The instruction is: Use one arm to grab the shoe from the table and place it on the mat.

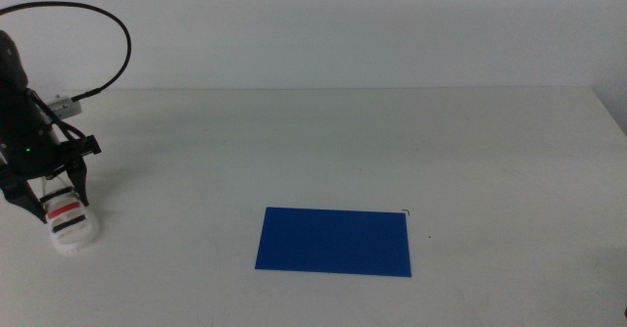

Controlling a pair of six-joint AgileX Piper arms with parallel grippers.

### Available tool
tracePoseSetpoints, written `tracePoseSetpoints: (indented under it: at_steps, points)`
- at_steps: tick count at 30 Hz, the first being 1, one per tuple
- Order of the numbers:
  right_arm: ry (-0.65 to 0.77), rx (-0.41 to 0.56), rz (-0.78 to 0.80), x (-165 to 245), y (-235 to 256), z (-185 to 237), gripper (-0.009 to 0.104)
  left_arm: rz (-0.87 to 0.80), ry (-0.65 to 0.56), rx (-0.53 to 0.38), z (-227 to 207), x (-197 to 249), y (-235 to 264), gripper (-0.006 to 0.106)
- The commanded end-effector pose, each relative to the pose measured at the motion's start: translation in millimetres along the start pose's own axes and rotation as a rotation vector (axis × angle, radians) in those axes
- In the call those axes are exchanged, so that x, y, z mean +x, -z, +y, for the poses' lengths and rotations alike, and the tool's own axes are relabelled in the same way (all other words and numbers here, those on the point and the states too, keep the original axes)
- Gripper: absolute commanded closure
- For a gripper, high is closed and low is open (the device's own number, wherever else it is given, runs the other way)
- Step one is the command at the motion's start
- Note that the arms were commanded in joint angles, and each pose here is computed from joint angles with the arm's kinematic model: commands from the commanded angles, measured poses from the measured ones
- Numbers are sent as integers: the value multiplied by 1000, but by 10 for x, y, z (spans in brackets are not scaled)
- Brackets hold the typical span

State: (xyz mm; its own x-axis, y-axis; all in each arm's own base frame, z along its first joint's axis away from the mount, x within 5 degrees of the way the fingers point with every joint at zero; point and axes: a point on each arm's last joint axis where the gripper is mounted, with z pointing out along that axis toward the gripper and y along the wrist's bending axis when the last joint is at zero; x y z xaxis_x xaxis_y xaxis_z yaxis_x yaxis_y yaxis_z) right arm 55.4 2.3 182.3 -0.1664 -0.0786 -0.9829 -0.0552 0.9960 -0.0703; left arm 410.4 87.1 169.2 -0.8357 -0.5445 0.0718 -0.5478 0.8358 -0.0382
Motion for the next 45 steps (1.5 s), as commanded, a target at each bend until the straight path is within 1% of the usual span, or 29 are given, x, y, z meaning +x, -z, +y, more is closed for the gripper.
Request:
tracePoseSetpoints:
  at_steps: [1,3,6,12,20,23,29,35,43,45]
  points:
    - [21,7,-64,-48,-5,-5,17,-31,1,25,-22,101,401,93]
    - [21,7,-64,-48,-5,-5,17,-36,2,28,-39,139,489,97]
    - [21,7,-64,-48,-5,-5,17,-67,11,46,-75,209,643,100]
    - [21,7,-64,-48,-5,-5,17,-143,11,67,-213,418,959,100]
    - [21,7,-64,-48,-5,-5,17,-163,-10,106,-510,731,1120,100]
    - [21,7,-64,-48,-5,-5,17,-149,-51,121,-728,875,1107,100]
    - [21,7,-64,-48,-5,-5,17,-123,-72,139,-1118,1187,1076,100]
    - [21,7,-64,-48,-5,-5,17,-98,-118,131,-1453,1506,993,100]
    - [21,7,-64,-48,-5,-5,17,-23,-204,95,-1960,1957,668,100]
    - [21,7,-64,-48,-5,-5,17,-11,-241,91,-2116,2062,593,100]
